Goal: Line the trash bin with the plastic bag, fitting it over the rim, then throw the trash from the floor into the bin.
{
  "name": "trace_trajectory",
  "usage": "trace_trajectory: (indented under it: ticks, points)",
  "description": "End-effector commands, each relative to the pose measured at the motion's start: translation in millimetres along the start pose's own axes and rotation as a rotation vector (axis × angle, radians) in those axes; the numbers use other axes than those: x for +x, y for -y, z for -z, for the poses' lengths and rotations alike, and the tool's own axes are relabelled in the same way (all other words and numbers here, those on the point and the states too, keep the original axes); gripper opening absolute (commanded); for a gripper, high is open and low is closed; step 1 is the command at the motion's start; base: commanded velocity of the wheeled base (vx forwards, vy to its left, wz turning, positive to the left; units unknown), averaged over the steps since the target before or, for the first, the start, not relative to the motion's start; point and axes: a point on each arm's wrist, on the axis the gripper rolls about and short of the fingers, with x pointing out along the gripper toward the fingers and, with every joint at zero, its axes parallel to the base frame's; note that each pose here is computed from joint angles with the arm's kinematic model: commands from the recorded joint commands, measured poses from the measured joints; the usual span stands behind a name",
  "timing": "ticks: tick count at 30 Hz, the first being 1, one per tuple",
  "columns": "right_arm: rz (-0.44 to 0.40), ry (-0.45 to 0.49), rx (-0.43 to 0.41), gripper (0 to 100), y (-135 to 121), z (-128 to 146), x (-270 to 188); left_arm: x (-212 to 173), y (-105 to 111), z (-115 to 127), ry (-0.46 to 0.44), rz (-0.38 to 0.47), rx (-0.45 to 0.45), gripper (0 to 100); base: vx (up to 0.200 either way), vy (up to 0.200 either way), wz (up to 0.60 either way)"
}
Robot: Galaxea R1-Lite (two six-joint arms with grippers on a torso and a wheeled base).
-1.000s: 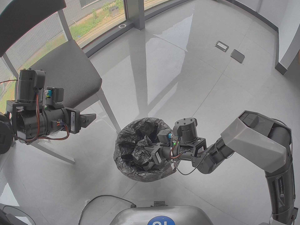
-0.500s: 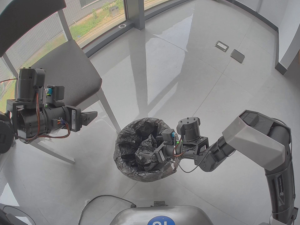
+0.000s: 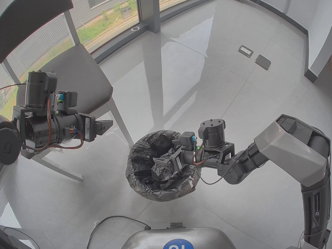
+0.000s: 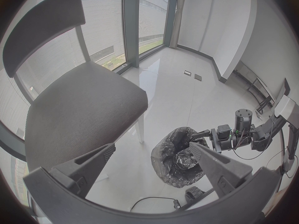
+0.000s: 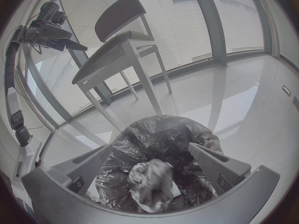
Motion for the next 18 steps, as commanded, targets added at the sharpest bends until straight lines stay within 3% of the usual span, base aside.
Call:
trace_trajectory:
  ticks: [1,7,18]
  points:
    - [-0.001,0.022,-0.009,100,-2,-10,-4,10,4,-1,-0.008,0.010,0.006,100,0.000,0.000,0.00]
    - [-0.005,-0.039,0.009,100,-3,2,-6,10,5,-2,-0.002,0.013,0.007,100,0.000,0.000,0.00]
    - [0.001,-0.049,0.010,100,-3,0,-16,11,5,-3,-0.001,0.013,0.005,100,0.000,0.000,0.00]
